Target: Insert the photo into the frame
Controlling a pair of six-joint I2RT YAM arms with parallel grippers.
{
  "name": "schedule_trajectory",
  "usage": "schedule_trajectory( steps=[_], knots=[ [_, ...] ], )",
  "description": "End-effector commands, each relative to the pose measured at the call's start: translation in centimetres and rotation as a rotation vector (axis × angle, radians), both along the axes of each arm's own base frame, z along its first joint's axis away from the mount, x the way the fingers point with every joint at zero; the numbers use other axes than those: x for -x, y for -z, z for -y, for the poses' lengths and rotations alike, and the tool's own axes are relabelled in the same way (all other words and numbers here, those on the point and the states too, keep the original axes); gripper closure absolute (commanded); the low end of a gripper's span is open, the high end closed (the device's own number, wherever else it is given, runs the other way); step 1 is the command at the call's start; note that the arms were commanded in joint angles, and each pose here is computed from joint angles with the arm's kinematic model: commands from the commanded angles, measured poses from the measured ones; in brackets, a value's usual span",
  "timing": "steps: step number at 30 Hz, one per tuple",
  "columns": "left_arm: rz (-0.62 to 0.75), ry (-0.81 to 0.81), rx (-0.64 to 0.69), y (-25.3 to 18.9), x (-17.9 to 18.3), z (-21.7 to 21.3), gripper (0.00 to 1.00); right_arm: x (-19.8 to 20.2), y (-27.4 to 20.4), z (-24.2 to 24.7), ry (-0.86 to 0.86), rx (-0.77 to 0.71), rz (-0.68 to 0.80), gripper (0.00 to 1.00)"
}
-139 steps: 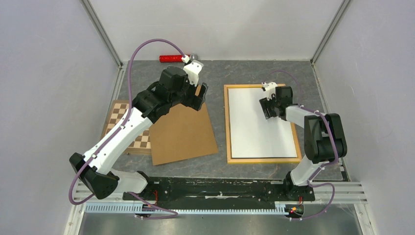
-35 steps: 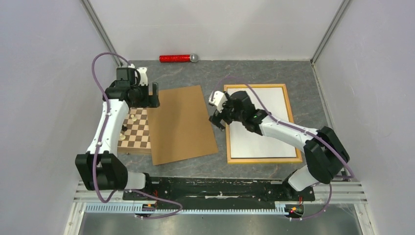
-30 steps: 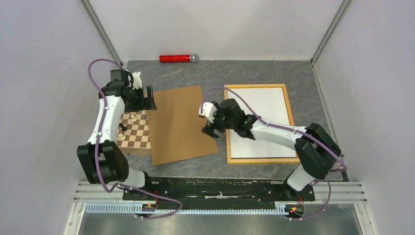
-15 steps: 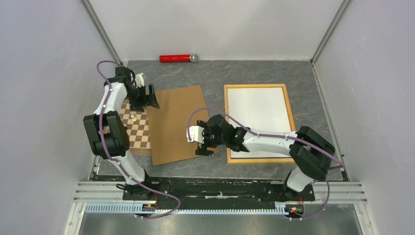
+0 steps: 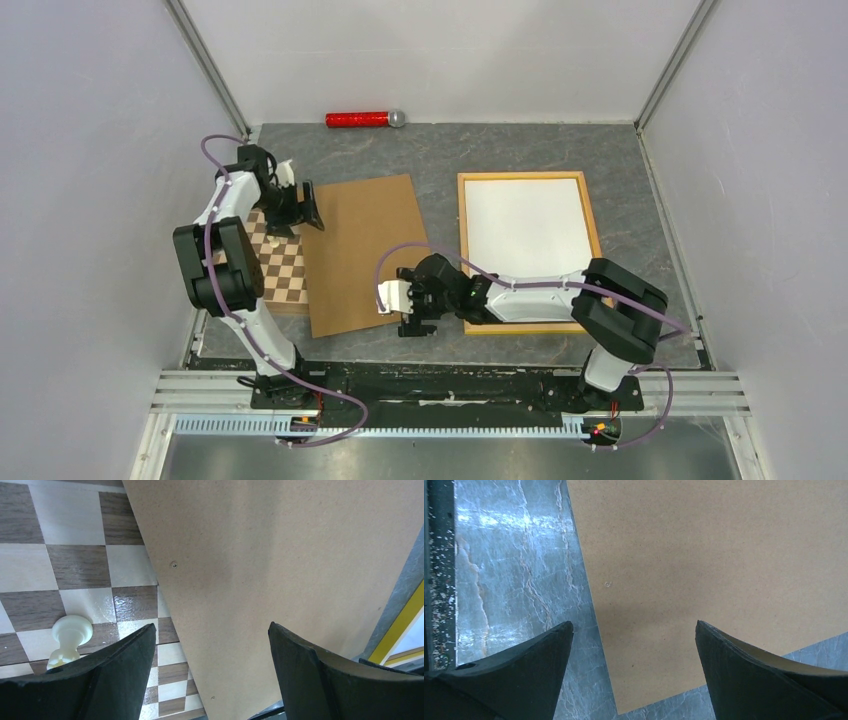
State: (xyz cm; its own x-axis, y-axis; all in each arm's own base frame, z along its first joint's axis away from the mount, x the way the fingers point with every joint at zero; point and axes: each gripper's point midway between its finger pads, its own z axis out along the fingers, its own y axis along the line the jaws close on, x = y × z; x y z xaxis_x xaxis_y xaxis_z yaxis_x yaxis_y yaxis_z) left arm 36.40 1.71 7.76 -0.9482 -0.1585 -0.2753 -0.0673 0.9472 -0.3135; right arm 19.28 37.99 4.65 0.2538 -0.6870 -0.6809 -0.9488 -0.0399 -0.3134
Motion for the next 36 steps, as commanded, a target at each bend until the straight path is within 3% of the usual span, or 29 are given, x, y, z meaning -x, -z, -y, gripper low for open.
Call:
schedule_trajectory(
  steps=[1, 22, 36],
  knots=[
    [0.059, 0.040, -0.011, -0.6, -0.4, -0.4, 0.11, -0.8, 0.4, -0.5, 0.036, -0.027, 0.031, 0.05],
    [0.003, 0.082, 0.126, 3.2, 0.0, 0.8, 0.12, -1.3, 2.4, 0.2, 0.086, -0.002, 0.033, 0.06],
    [0.026, 0.127, 0.327, 2.8, 0.8, 3.8, 0.14, -1.0, 3.2, 0.6, 0.098, 0.010, 0.016, 0.06]
  ],
)
